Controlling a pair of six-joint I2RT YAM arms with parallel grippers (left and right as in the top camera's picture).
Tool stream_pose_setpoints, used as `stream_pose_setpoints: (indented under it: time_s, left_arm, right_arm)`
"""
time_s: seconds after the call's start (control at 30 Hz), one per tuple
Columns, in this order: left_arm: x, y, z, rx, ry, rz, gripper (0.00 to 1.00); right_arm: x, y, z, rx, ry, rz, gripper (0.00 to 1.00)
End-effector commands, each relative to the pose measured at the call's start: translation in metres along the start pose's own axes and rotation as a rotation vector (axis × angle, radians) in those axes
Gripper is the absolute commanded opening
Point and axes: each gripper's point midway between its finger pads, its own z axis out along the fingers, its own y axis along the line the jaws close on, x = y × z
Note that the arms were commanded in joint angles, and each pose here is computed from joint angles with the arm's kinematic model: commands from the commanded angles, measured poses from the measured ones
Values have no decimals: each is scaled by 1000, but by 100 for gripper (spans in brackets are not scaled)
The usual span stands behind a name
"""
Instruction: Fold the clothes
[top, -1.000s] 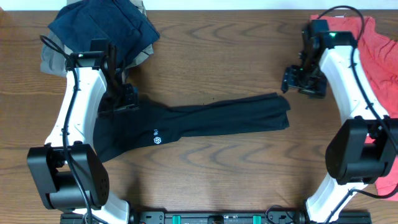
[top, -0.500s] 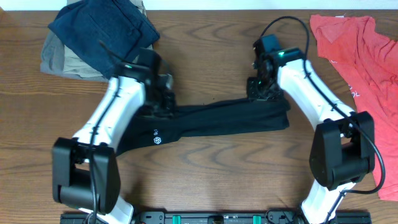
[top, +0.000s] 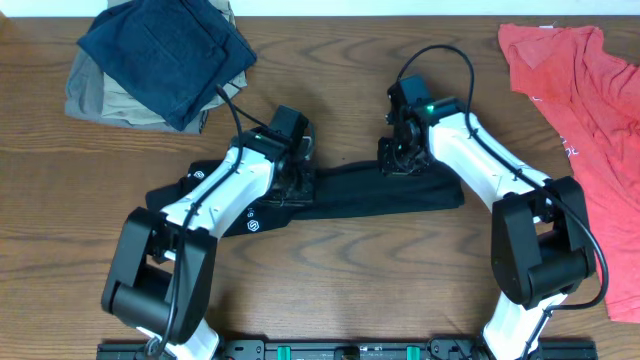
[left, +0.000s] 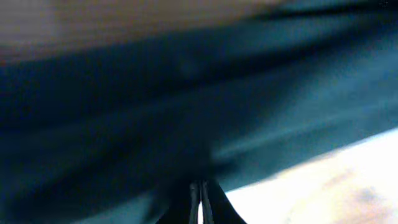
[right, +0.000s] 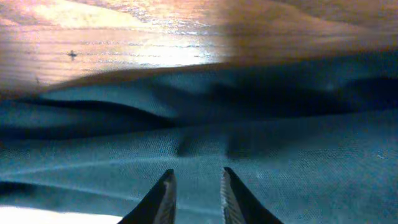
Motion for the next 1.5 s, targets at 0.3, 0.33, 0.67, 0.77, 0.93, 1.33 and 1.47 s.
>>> stream_pose_setpoints:
  time_s: [0.3, 0.33, 0.67, 0.77, 0.93, 1.33, 1.47]
  left_arm:
    - [11, 71, 22, -188, 95, -140, 6]
    - [14, 75, 21, -205, 104, -146, 6]
    - [27, 110, -4, -337, 138, -197, 6]
    - [19, 110, -22, -322, 76, -209, 6]
    - [6, 101, -59, -290, -58, -205, 6]
    - [5, 91, -100, -260, -175, -193, 94]
    - [11, 92, -99, -266, -150, -196, 98]
  right_arm:
    - [21, -37, 30, 137, 3, 79, 16]
    - [23, -44, 30, 162, 6, 92, 16]
    - [31, -107, 11, 284, 77, 240, 1]
    - [27, -132, -6, 337, 78, 297, 1]
    - [15, -157, -38, 353, 61, 371, 1]
    - [1, -163, -78, 335, -11, 358, 99]
    - [-3, -180, -78, 329, -26, 384, 99]
